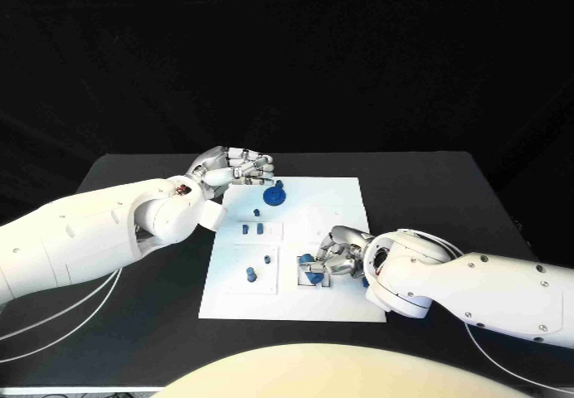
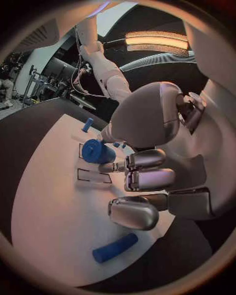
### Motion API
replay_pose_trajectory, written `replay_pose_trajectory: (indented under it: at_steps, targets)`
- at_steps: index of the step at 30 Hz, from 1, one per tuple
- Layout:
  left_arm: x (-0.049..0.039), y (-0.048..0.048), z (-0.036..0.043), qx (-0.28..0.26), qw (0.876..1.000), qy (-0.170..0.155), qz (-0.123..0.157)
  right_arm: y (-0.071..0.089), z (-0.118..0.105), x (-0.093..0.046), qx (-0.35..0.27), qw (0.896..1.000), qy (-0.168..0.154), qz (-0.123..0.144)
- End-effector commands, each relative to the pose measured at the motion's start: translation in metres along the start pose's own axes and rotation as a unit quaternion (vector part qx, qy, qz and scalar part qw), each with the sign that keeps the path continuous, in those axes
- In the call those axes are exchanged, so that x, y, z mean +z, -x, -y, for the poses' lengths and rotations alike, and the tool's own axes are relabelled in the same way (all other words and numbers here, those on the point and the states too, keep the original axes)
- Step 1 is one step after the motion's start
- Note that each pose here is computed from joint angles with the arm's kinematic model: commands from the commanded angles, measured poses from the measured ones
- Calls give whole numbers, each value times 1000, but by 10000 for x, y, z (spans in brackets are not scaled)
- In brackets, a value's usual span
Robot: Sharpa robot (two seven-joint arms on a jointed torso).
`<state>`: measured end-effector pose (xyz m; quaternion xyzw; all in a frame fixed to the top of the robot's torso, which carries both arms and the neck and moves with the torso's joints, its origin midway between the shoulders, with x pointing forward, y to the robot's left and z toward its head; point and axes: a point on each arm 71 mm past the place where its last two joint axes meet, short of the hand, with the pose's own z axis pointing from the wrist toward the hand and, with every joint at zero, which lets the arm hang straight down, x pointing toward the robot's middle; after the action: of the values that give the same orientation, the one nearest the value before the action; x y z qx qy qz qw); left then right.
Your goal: Assemble the parts on the task board
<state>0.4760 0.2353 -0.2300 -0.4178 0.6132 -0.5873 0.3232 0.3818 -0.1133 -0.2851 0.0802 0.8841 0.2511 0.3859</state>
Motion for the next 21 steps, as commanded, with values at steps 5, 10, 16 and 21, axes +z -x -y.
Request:
replay_pose_trajectory:
  at_steps: [5,10,16,21]
  targets:
    - [1,-20,6,-6,1000,-2,-10,13,13,20,-40,999,-9,10]
    - [3,-22,5,-6,1000,-1,-10,1,-19,28,-43,999,-6,10]
    - [4,-21,5,-6,1000,-1,-10,-5,-44,33,-46,999,-2,12]
    - [3,-18,5,-6,1000,-1,-9,-2,-53,30,-49,999,0,17]
